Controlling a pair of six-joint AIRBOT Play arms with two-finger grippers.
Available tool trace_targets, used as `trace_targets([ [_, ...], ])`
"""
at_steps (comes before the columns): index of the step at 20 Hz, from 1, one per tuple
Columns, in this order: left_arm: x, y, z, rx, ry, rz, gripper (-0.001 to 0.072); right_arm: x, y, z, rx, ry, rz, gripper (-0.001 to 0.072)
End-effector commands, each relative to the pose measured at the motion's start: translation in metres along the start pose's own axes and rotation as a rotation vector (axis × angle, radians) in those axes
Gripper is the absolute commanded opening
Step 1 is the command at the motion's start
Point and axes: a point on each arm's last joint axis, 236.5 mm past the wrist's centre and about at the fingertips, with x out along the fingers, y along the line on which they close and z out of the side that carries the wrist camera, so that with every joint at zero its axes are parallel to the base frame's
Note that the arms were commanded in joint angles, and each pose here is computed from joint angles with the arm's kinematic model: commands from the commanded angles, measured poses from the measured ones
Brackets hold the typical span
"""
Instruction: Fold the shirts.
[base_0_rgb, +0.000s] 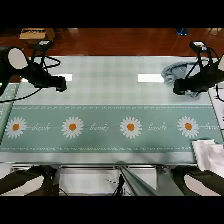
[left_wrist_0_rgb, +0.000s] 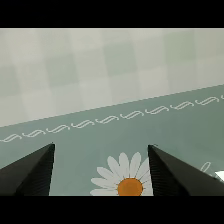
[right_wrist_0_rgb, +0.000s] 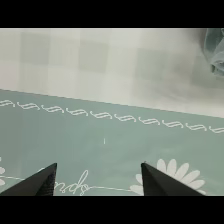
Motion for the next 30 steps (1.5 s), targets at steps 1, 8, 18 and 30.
trace_targets([
  [1,0.000,0.000,0.000,0.000,0.000,0.000,0.0715,0.000,0.001,0.007,0.003,-0.027,0.005,0.0596],
  [8,0.008,0.001,0.019,0.000,-0.065,0.002,0.0714,-0.007,-0.009,0.058,-0.011,-0.244,-0.042,0.0590],
  [18,0.013,-0.012,0.022,-0.023,-0.070,-0.055,0.0714,0.052,-0.192,0.108,0.458,-0.462,-0.309,0.0591],
  [30,0.018,-0.014,0.026,-0.028,-0.075,-0.064,0.0714,0.216,-0.193,0.083,0.750,-0.322,-0.089,0.0572],
])
